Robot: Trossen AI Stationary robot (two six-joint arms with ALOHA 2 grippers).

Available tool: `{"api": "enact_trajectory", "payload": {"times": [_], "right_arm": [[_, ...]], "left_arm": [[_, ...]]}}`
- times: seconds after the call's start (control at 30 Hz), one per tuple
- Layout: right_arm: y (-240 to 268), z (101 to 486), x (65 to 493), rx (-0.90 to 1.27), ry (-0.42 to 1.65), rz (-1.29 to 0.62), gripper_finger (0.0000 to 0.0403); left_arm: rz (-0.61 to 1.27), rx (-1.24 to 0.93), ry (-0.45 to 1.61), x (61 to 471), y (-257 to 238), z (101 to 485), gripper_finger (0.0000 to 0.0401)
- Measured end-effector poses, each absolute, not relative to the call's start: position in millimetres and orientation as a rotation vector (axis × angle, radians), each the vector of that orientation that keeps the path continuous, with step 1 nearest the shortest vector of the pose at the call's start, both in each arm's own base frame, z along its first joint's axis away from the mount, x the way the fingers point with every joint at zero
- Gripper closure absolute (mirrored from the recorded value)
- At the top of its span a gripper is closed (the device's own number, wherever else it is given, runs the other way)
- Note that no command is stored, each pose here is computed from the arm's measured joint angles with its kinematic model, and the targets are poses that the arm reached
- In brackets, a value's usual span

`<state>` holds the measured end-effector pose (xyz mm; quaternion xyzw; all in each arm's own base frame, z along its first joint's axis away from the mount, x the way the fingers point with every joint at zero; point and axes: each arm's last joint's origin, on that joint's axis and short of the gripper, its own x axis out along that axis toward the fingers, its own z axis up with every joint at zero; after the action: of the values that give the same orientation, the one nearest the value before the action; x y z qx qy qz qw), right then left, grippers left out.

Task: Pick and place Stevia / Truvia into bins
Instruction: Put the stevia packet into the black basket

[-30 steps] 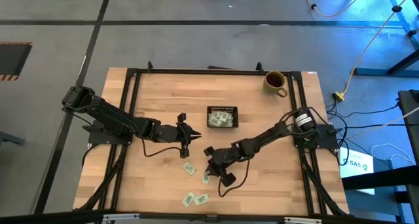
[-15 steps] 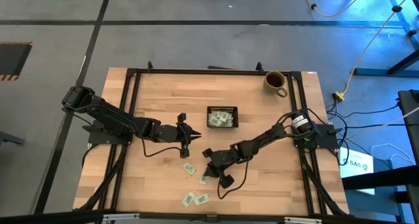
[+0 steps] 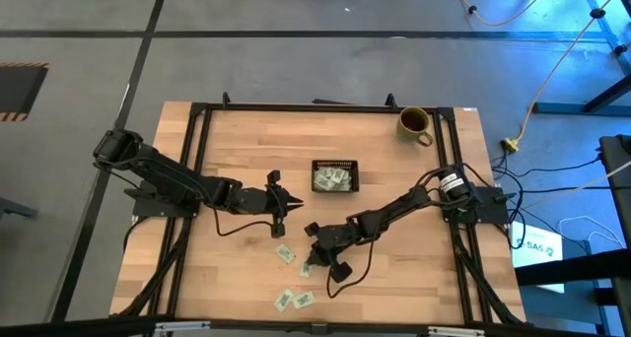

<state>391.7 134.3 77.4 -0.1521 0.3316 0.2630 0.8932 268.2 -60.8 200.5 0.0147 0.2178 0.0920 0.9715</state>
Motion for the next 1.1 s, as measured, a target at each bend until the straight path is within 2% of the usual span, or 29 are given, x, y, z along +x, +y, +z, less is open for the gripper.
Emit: {"api": "enact_trajectory", "payload": {"times": [0.27,0.4,1.1], "right_arm": [[134.3,77.4,391.6,-0.313,0.687,0.547,0.0322],[134.3,77.4,391.6,-0.311,0.688,0.546,0.0315],[131.5,75.8,389.4,-0.322,0.737,0.522,0.0359]], "left_arm": [[0.185,0.030,0.440,268.2,-60.8,200.5,0.0365],[0.185,0.030,0.440,268.2,-60.9,200.5,0.0367],[0.185,0.030,0.440,268.2,-60.9,200.6,0.0366]]}}
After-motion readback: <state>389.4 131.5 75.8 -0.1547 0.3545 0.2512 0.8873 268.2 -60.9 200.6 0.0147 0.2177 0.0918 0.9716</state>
